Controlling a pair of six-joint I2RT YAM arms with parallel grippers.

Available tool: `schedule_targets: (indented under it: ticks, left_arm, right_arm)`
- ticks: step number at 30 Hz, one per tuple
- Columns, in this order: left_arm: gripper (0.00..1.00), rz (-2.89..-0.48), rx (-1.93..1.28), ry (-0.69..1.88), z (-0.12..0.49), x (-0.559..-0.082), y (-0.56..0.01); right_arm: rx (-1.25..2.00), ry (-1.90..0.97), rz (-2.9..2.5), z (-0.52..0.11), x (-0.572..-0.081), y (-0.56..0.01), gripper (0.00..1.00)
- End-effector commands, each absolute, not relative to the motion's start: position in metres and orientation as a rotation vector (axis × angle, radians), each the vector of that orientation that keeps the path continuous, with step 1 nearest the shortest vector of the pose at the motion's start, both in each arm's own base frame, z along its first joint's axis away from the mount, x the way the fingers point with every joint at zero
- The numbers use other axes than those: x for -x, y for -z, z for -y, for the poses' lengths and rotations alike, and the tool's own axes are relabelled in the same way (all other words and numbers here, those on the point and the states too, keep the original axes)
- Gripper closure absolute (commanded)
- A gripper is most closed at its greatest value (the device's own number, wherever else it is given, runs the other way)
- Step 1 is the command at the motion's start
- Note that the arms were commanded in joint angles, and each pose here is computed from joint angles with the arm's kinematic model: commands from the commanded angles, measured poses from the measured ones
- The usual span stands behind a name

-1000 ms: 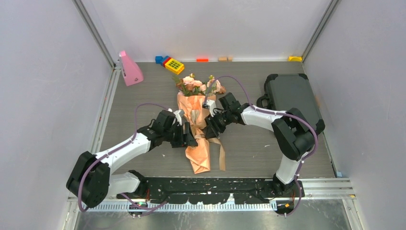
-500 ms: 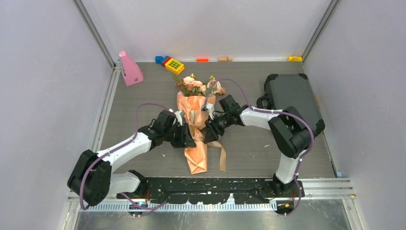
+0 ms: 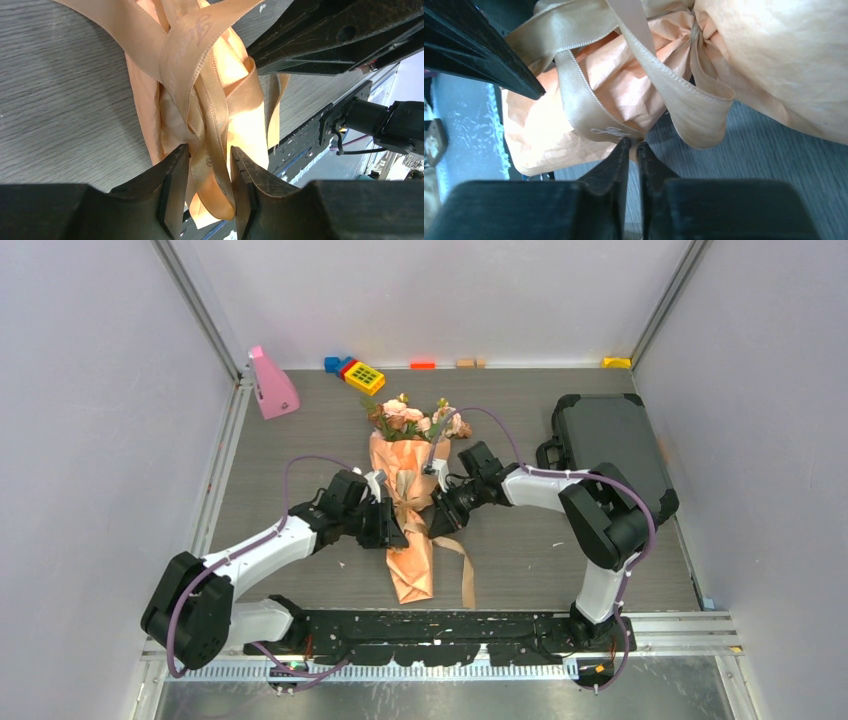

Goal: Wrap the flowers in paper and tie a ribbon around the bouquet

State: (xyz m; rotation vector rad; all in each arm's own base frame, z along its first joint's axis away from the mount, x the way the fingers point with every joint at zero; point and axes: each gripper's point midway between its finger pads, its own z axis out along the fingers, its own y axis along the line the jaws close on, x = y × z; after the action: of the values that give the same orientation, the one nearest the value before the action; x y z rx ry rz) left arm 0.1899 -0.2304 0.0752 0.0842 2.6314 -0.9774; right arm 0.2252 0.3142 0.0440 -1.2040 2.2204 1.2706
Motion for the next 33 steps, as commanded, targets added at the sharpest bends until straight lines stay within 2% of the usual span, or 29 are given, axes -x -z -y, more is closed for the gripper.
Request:
schedule_targets:
  ticks: [1,2,3,8,12,21,26,33]
  left_arm:
    - [0.63,-2.620,-0.111,0.992,0.232,-0.191,-0.078]
    - [0.64,-2.622,-0.112,0.988,0.232,-0.191,-0.078]
    - [0.64,-2.625,-0.111,0.984,0.231,-0.191,-0.078]
    - [0.65,-2.624,-0.112,0.969,0.229,-0.191,-0.081]
    - [0.65,-2.616,-0.113,0.958,0.227,-0.190,-0.083]
    - [0.63,-2.583,-0.133,0.938,0.224,-0.193,-0.096]
    - [0.63,-2.592,-0.141,0.935,0.224,-0.193,-0.096]
    - [0.63,-2.592,-0.154,0.931,0.224,-0.192,-0.098]
  right_arm:
    - [1.214,-1.356,-2.077,-0.325,-0.222,-0.072,0.93]
    - [1.210,-1.364,-2.065,-0.325,-0.221,-0.074,0.98]
    - [1.199,-1.363,-2.059,-0.325,-0.221,-0.077,0.99]
    - [1.008,-1.212,-2.124,-0.321,-0.243,-0.085,0.99]
    - [0.736,-1.065,-2.193,-0.312,-0.269,-0.091,0.99]
    - [0.404,-0.796,-2.283,-0.270,-0.286,-0.098,0.99]
    - [0.291,-0.687,-2.318,-0.247,-0.286,-0.100,0.99]
    - [0.305,-0.623,-2.357,-0.232,-0.277,-0.095,0.99]
